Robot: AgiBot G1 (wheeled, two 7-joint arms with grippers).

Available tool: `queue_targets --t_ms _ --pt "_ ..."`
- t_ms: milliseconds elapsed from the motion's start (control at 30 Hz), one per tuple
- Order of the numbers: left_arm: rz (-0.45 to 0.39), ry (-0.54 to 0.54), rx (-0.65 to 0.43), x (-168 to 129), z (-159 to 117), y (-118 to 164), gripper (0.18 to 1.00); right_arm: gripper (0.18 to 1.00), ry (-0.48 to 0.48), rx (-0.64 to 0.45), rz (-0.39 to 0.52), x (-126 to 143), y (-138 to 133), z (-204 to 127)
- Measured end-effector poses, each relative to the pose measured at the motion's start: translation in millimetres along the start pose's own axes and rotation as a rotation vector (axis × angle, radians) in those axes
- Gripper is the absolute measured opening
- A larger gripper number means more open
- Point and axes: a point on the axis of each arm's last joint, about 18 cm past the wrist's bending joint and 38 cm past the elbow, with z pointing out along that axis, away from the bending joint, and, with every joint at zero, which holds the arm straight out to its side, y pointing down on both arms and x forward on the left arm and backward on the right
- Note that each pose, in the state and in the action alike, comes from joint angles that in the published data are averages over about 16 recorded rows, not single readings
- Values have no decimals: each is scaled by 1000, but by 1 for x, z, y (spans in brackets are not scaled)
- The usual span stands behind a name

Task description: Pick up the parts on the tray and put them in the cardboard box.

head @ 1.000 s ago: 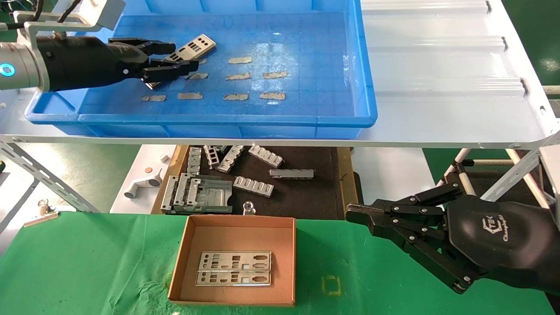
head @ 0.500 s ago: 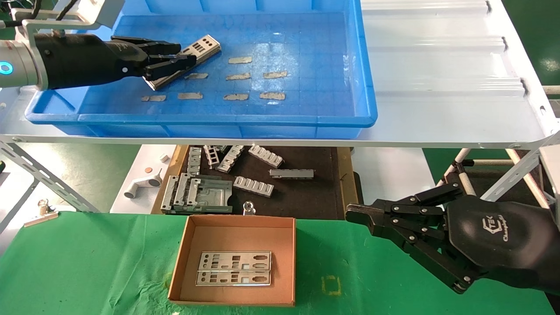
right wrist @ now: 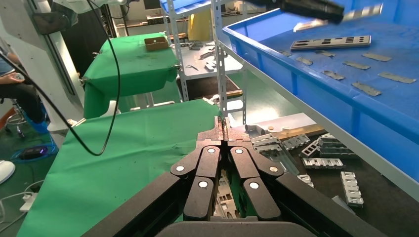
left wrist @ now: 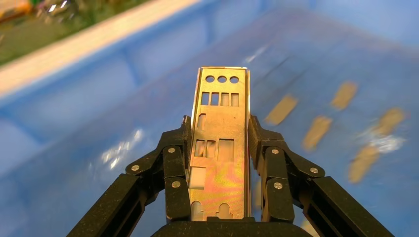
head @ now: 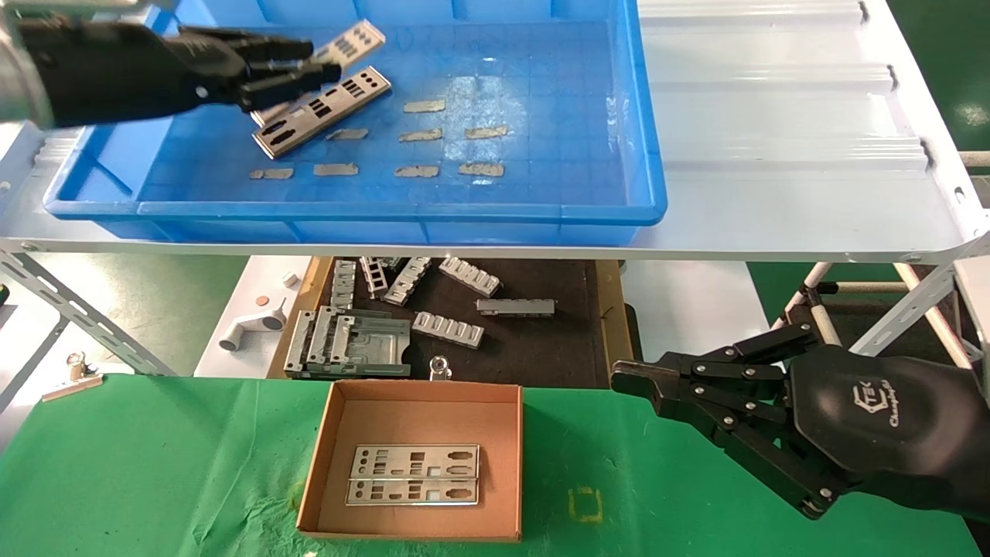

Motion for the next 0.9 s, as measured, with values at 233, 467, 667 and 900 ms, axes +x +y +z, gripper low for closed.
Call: queue_targets --t_ms 233,467,667,900 --pt "97 135 77 18 -24 -26 439 191 0 0 0 0 0 0" --pt "226 247 115 39 -44 -35 438 191 0 0 0 0 0 0" --pt "331 330 123 64 -57 -34 438 191 0 0 0 0 0 0" --pt "385 477 97 111 -75 -17 437 191 0 0 0 0 0 0"
